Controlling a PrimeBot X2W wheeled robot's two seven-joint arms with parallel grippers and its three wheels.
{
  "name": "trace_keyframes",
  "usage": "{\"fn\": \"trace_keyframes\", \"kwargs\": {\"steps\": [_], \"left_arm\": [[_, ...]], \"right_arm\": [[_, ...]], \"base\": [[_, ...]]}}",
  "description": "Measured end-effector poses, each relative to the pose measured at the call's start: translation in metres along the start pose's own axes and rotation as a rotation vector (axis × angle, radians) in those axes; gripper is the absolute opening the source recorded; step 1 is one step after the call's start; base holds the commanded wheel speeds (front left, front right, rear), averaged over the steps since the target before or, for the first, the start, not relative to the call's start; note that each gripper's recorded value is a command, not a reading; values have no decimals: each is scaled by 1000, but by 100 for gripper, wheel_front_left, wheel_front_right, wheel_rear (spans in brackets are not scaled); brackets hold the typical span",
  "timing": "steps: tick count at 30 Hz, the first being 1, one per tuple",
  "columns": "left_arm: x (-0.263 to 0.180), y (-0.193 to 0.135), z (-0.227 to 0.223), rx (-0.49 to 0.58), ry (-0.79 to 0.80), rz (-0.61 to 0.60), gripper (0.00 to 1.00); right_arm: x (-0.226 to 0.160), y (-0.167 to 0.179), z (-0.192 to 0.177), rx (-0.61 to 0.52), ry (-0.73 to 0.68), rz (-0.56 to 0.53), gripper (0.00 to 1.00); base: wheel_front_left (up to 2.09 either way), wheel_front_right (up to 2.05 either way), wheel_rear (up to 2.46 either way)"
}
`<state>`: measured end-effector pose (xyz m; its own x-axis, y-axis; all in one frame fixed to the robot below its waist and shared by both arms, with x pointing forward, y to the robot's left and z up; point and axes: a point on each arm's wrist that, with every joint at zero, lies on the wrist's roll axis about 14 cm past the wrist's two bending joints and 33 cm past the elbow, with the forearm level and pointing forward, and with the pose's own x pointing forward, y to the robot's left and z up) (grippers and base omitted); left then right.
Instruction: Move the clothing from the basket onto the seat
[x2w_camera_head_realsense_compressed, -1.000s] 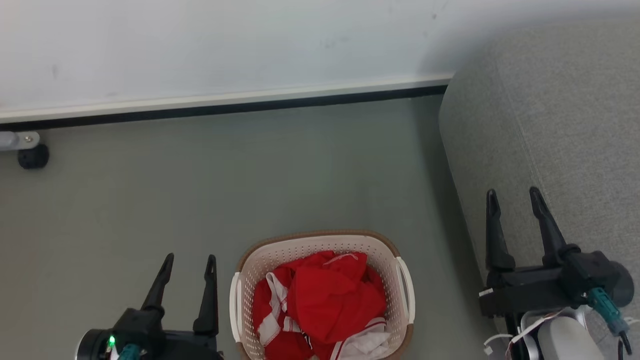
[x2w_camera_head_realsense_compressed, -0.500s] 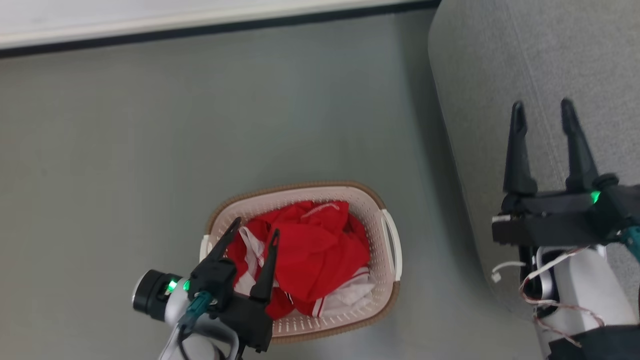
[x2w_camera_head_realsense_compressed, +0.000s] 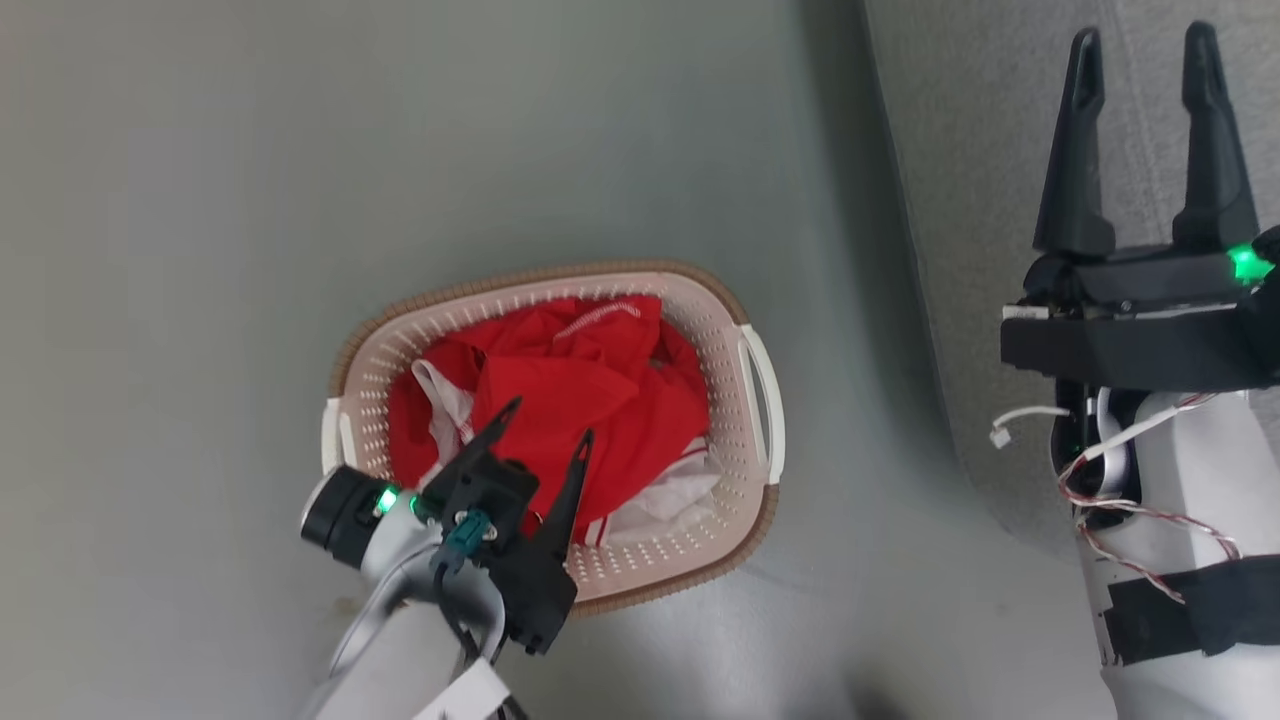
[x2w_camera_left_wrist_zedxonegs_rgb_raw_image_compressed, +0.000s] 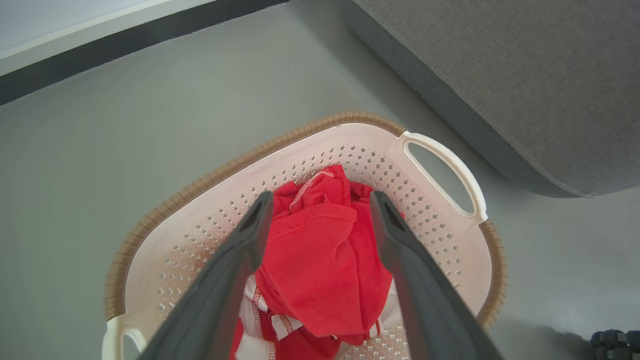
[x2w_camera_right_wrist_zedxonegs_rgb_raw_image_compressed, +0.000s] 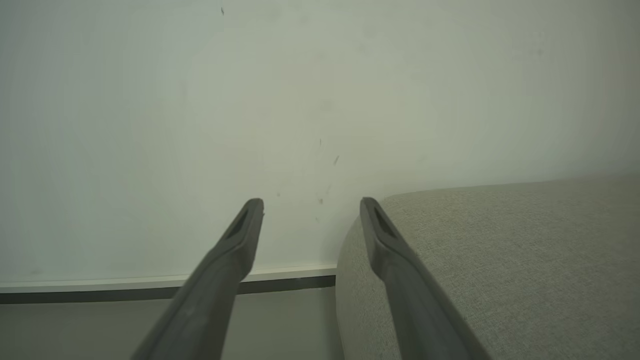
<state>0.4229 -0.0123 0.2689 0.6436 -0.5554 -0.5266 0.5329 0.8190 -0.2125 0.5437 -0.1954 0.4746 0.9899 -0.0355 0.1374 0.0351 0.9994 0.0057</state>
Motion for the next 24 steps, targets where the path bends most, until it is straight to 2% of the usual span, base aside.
{"fn": "trace_keyframes", "kwargs": {"steps": [15, 24], "left_arm": [[49, -4, -81, 15, 207, -89, 100], [63, 14, -104, 51, 264, -25, 100]], "right_arm": [[14, -11, -66, -17, 93, -15, 100], [11, -19, -85, -39, 138, -33, 100]], "base": [[0, 0, 0], [0, 0, 0]]}}
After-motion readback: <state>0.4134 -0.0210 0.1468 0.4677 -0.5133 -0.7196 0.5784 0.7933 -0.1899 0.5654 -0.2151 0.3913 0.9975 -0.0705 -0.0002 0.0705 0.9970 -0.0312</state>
